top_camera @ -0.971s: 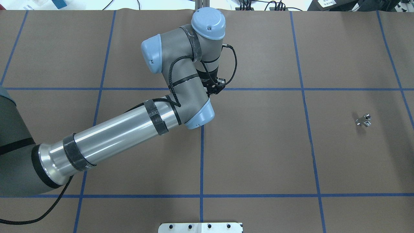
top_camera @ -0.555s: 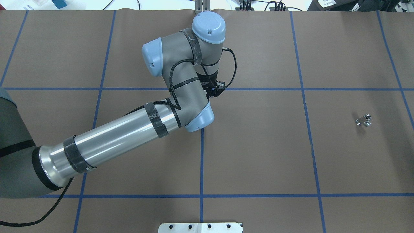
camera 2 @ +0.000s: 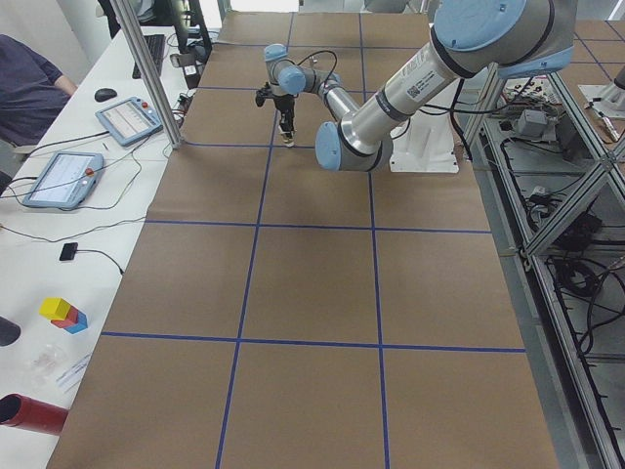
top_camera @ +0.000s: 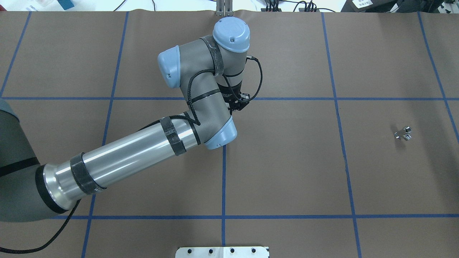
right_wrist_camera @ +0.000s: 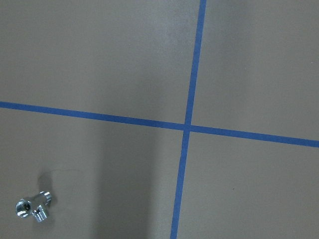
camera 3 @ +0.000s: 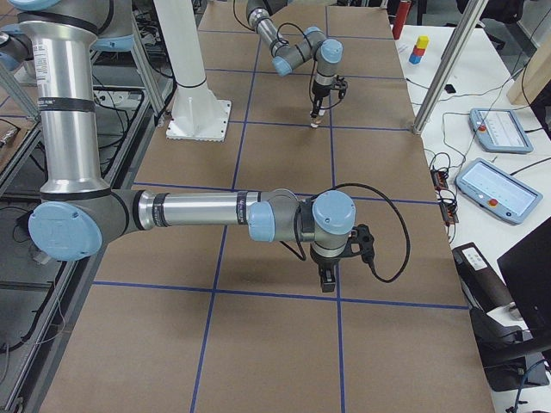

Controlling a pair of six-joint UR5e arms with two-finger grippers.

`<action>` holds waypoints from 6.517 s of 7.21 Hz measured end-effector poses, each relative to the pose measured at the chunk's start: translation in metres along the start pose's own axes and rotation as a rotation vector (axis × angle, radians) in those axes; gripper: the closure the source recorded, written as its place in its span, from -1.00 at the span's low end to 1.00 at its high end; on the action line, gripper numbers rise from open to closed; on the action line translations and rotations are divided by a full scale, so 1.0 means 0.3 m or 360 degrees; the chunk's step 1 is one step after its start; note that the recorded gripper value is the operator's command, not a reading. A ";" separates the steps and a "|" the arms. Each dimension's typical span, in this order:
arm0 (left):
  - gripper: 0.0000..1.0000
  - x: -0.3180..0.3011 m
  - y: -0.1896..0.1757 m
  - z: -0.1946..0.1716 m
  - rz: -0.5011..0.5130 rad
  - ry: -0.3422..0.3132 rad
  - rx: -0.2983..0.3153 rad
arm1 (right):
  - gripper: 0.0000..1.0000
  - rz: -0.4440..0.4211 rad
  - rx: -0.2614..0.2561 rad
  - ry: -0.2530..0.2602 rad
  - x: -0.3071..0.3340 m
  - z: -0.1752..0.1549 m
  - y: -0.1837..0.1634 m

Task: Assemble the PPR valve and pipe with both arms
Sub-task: 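Lower the white pipe upright at the table center with the left gripper, then open the left gripper and withdraw it away from the pipe, then lower the right gripper and grasp the chrome valve fitting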

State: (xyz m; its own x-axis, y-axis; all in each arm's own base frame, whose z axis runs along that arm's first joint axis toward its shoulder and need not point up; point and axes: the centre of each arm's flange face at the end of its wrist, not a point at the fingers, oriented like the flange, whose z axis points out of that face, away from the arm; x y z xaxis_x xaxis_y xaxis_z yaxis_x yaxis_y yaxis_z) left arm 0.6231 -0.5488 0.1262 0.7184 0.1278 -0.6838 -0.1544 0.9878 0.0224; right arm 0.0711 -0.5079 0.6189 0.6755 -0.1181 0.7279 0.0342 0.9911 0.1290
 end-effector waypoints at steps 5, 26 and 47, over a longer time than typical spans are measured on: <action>0.09 -0.010 0.012 0.034 0.0013 0.0010 0.0001 | -0.99 0.0000 0.0002 -0.0002 -0.001 -0.002 -0.001; -1.00 -0.774 0.073 -0.484 0.0068 0.0193 0.0231 | -0.98 -0.0017 0.0091 0.0112 -0.332 0.176 0.001; -1.00 -0.841 0.130 -0.507 0.0077 0.0170 0.0227 | -0.03 -0.0726 -0.0259 0.0077 -0.744 0.609 0.053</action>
State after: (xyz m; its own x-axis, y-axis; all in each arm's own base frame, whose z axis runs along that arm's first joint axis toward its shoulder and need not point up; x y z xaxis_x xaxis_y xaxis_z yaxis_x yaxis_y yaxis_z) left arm 0.3325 -0.5560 0.1886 0.6352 0.1730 -0.7527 -0.0838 0.9843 0.1556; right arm -0.2138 -0.4771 0.5817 0.5981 -0.5435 0.5891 0.4468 0.8363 0.3180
